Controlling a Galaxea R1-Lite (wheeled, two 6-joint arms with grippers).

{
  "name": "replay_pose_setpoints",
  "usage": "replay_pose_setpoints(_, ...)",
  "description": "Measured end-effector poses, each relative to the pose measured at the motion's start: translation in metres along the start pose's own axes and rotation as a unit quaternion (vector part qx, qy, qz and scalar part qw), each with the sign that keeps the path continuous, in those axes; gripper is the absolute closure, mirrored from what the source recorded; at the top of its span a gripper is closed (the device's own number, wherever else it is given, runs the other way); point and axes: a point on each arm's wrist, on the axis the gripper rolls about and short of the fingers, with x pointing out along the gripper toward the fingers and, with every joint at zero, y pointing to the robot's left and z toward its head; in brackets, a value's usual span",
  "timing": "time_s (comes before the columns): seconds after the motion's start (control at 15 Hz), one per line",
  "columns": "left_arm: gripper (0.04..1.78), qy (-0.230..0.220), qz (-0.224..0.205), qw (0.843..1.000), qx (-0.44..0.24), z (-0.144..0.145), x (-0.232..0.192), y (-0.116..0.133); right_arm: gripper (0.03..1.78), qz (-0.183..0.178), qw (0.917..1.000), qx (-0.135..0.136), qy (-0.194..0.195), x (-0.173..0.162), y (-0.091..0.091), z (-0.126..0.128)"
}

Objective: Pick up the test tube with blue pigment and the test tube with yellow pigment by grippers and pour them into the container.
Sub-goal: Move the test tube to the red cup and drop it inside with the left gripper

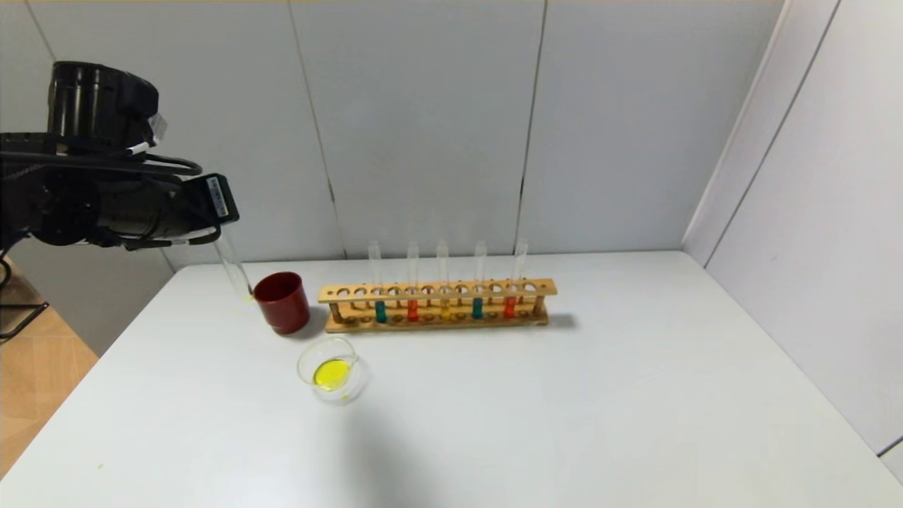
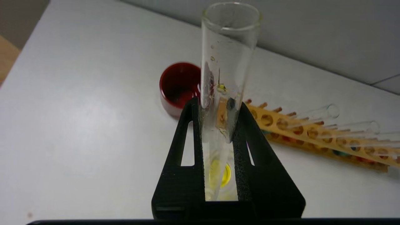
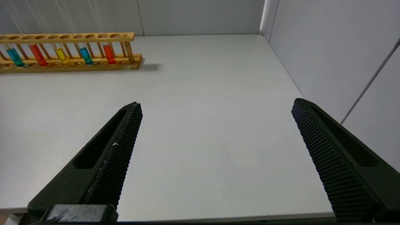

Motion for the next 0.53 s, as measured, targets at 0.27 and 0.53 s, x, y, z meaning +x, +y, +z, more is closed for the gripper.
replay_pose_setpoints(0.27,1.5,-0.032,0.005,0.999,0.016,0.003,0.022,0.005,0.06,0.0,1.0,0.0,0.0,0.0,0.0,0.0)
replay_pose_setpoints(0.53,1.5,-0.061,0.0,0.998,0.026,-0.001,0.054,0.006,0.06,0.0,1.0,0.0,0.0,0.0,0.0,0.0)
